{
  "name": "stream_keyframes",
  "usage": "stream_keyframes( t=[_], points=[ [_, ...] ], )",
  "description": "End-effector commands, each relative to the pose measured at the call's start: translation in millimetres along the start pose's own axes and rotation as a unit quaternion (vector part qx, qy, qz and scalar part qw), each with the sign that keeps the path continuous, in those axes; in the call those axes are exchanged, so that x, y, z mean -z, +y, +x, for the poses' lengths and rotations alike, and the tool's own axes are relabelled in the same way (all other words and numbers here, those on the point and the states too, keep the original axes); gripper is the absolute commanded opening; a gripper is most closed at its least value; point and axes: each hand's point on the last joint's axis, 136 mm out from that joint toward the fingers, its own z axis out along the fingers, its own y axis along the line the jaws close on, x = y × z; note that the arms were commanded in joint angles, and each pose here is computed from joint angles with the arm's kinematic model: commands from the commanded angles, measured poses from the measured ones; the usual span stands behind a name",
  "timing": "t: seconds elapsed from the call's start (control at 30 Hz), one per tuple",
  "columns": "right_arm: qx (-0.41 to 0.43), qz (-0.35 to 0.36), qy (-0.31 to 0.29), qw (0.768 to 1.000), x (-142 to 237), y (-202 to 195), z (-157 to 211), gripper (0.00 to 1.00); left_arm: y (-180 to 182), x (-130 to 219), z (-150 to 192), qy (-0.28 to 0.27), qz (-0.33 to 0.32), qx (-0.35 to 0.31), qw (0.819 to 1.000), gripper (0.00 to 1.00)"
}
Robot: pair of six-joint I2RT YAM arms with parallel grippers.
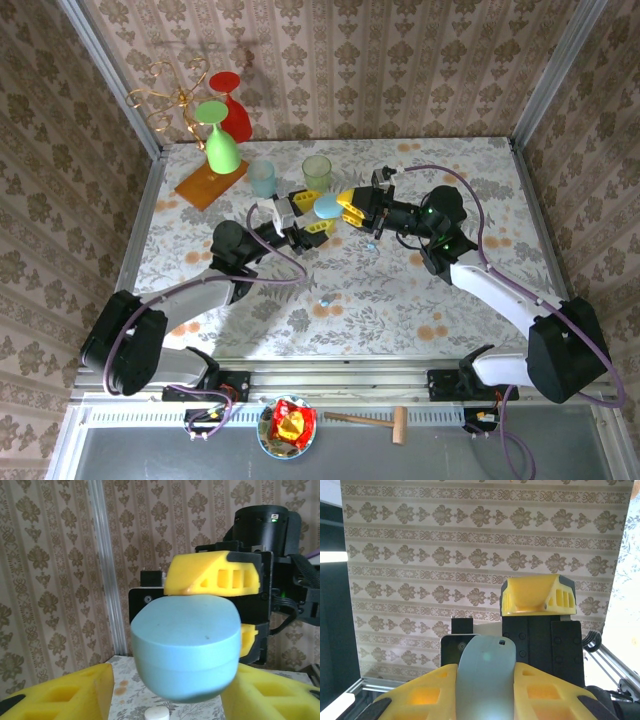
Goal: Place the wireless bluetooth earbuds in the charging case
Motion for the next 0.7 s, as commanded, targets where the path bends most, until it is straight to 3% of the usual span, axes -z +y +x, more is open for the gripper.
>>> stream_keyframes(
  t=[0.0,0.2,0.53,0.67],
  points=[
    [0.017,-0.017,0.0,1.0,-4.0,12.4,-1.2,0.08,-7.7,-4.0,-30.4,-0.038,0.031,-0.015,0.999,0.56],
    [0.016,-0.016,0.0,1.0,-4.6,11.0,-1.7,0.08,-14.1,-3.4,-31.5,-0.037,0.049,-0.007,0.998,0.55],
    [0.015,-0.019,0.002,1.0,-5.1,13.8,-1.5,0.08,-15.8,-4.2,-29.4,-0.034,0.056,-0.003,0.998,0.44],
    [0.012,-0.023,0.001,1.0,-5.8,13.3,-2.4,0.08,-17.2,-5.1,-28.0,-0.032,0.064,-0.001,0.997,0.47]
  ],
)
